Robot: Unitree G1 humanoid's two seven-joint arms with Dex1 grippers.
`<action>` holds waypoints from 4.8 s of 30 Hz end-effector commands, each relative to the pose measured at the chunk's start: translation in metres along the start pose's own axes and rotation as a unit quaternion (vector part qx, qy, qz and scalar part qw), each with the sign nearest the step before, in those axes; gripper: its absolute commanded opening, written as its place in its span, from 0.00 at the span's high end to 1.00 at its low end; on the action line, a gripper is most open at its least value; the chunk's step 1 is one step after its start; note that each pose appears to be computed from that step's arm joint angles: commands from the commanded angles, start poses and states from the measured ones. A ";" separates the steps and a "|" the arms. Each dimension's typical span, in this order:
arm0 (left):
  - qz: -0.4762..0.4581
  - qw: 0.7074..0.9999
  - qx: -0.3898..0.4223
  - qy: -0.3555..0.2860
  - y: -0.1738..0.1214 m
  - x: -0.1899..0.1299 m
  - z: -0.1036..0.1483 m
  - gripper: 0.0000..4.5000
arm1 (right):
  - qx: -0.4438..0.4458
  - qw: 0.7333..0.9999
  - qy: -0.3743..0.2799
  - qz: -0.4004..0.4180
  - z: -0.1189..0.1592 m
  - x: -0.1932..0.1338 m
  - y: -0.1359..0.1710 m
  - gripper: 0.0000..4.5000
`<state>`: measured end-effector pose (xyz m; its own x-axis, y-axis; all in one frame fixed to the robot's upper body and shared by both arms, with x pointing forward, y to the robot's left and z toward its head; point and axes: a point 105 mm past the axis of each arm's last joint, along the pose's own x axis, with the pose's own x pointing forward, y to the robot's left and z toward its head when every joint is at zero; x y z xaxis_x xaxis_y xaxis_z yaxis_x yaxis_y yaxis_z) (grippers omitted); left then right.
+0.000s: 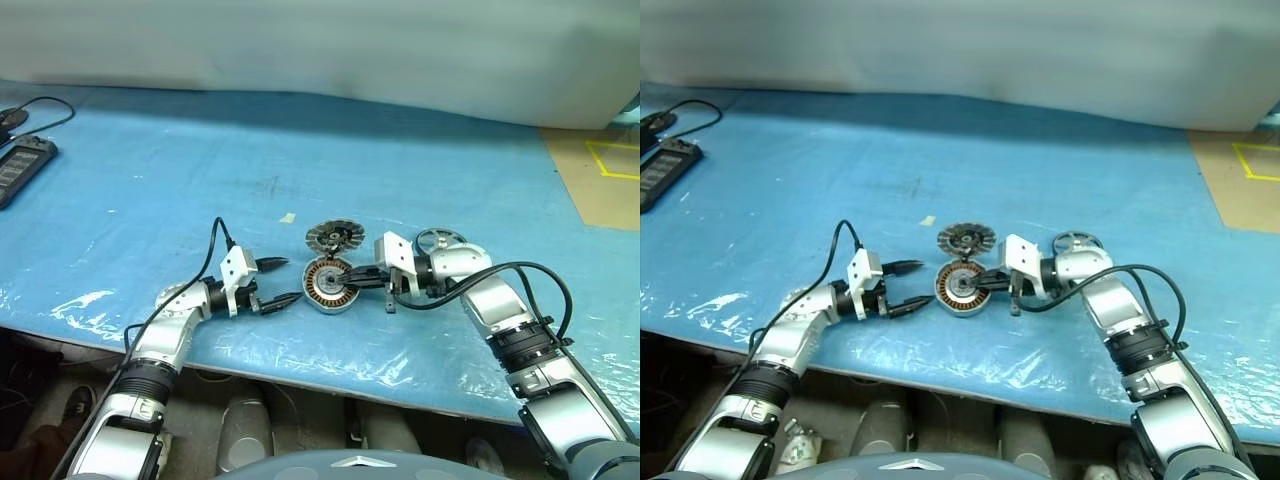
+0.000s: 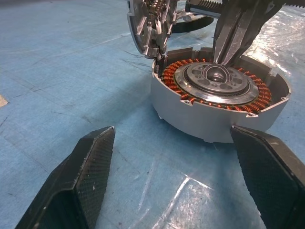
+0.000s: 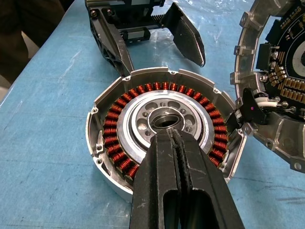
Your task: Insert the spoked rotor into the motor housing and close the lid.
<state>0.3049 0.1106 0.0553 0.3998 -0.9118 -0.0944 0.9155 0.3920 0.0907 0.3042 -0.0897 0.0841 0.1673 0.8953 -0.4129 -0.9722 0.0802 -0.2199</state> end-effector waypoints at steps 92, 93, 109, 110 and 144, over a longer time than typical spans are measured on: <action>-0.005 1.000 0.022 -0.014 0.001 -0.006 0.020 0.09 | 0.044 0.950 0.162 -0.265 -0.036 -0.178 -0.061 0.51; -0.005 1.000 0.022 -0.014 0.001 -0.006 0.020 0.09 | 0.047 0.950 0.162 -0.262 -0.038 -0.176 -0.060 0.51; 0.002 1.000 0.028 -0.007 0.003 -0.005 0.016 0.09 | 0.084 0.944 0.198 -0.249 -0.071 -0.164 -0.046 0.51; 0.002 1.000 0.029 -0.006 0.002 -0.005 0.015 0.09 | 0.087 0.944 0.198 -0.248 -0.072 -0.163 -0.045 0.51; 0.002 1.000 0.024 0.000 0.000 -0.005 0.009 0.09 | 0.104 0.943 0.166 -0.271 -0.067 -0.160 -0.047 0.00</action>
<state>0.3025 0.1141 0.0605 0.4055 -0.9079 -0.1066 0.9122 0.3944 0.1107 0.3322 -0.2663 0.0915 0.6319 0.5179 -0.5766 -0.7450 0.6111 -0.2676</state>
